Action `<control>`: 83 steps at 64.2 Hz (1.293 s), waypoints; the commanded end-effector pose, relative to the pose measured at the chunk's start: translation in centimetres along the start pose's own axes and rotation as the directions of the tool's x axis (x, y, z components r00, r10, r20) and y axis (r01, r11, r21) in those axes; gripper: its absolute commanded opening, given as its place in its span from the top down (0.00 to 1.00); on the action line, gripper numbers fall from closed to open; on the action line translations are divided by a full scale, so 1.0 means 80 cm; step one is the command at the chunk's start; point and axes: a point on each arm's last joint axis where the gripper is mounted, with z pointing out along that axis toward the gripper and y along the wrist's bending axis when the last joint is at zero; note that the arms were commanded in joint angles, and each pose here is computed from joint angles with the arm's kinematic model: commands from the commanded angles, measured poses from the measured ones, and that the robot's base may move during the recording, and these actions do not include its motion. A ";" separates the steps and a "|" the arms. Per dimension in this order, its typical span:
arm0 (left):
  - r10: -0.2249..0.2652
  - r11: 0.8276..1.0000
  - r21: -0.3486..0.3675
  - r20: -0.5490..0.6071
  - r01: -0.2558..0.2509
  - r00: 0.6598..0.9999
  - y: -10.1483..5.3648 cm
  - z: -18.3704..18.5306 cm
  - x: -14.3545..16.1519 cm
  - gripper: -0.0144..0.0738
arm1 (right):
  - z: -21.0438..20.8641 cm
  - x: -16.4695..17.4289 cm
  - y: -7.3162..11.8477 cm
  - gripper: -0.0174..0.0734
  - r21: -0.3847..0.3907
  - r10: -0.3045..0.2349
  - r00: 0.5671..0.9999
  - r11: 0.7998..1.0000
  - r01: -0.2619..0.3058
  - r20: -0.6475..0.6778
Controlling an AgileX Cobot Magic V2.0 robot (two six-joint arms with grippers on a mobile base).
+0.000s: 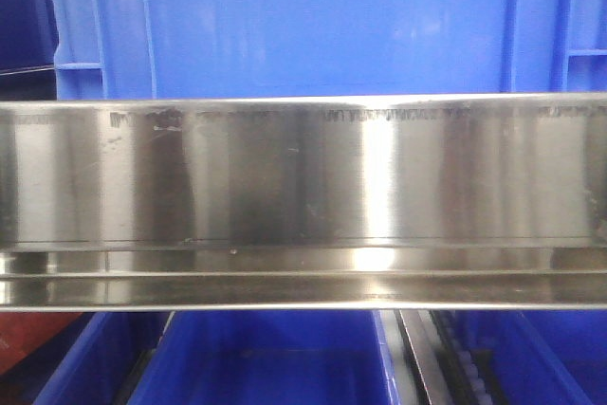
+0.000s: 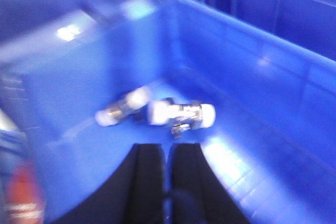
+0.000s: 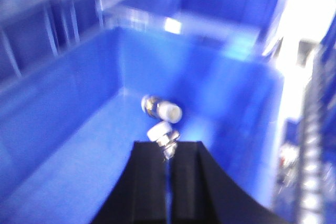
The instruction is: Place valve from conveyor to right shelf box
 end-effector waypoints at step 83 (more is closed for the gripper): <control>-0.116 0.977 -0.103 0.483 0.187 0.868 -0.030 -0.220 0.358 0.96 | -0.147 0.290 0.000 0.97 0.047 -0.042 0.958 0.998 0.030 0.285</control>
